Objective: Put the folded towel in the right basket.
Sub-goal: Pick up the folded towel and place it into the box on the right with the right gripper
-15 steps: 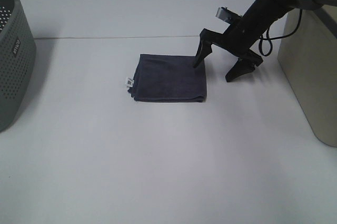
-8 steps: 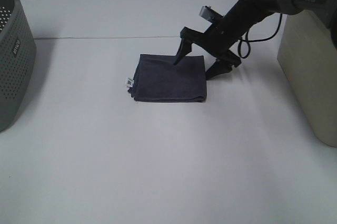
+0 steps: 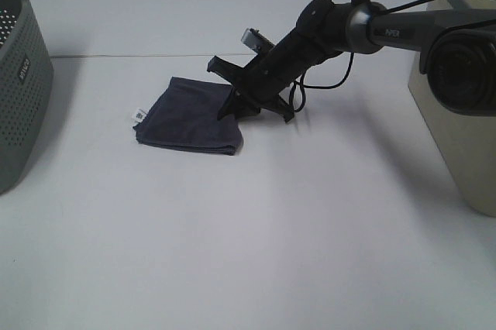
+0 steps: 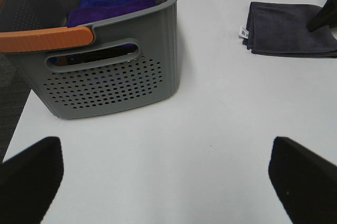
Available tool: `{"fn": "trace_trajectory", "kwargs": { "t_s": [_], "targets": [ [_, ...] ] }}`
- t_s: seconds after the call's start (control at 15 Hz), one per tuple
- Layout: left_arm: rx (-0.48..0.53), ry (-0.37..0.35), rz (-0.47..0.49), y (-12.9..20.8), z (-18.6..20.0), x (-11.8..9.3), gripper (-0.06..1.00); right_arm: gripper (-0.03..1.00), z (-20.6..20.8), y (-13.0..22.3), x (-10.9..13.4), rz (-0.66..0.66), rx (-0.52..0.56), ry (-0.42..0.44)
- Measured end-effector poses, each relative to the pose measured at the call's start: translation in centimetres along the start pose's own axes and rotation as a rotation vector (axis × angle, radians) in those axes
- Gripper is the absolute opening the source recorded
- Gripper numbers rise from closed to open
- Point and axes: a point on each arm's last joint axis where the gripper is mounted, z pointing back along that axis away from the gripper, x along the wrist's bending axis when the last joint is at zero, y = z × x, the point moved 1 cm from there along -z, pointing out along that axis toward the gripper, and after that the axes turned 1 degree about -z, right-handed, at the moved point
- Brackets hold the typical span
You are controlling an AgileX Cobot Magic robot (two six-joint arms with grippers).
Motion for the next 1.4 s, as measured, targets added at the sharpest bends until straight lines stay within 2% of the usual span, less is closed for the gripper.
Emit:
{"fn": "trace_trajectory", "kwargs": {
  "t_s": [0.07, 0.2, 0.33, 0.53, 0.67, 0.8, 0.87, 0.93, 1.13, 1.27, 1.4],
  "targets": [
    [0.0, 0.0, 0.0, 0.0, 0.0, 0.0, 0.99, 0.06, 0.0, 0.0, 0.0, 0.001, 0.0, -0.001],
    [0.0, 0.0, 0.0, 0.0, 0.0, 0.0, 0.99, 0.06, 1.1, -0.1, 0.7, 0.083, 0.037, 0.026],
    [0.0, 0.0, 0.0, 0.0, 0.0, 0.0, 0.99, 0.06, 4.1, -1.1, 2.9, 0.184, 0.023, 0.025],
    [0.0, 0.0, 0.0, 0.0, 0.0, 0.0, 0.99, 0.06, 13.9, -3.2, 8.3, 0.329, -0.086, -0.03],
    [0.0, 0.0, 0.0, 0.0, 0.0, 0.0, 0.99, 0.06, 20.4, -4.4, 9.9, 0.382, -0.203, -0.047],
    [0.0, 0.0, 0.0, 0.0, 0.0, 0.0, 0.99, 0.06, 26.7, -5.1, 10.0, 0.396, -0.337, -0.04],
    [0.0, 0.0, 0.0, 0.0, 0.0, 0.0, 0.99, 0.06, 28.6, -5.2, 9.7, 0.393, -0.37, -0.029],
    [0.0, 0.0, 0.0, 0.0, 0.0, 0.0, 0.99, 0.06, 32.5, -5.3, 8.8, 0.385, -0.449, 0.011],
    [0.0, 0.0, 0.0, 0.0, 0.0, 0.0, 0.99, 0.06, 43.7, -4.2, 3.8, 0.298, -0.651, 0.186],
    [0.0, 0.0, 0.0, 0.0, 0.0, 0.0, 0.99, 0.06, 49.0, -2.4, -0.9, 0.239, -0.705, 0.317],
    [0.0, 0.0, 0.0, 0.0, 0.0, 0.0, 0.99, 0.06, 50.7, -1.2, -4.8, 0.192, -0.681, 0.389]
  ]
}}
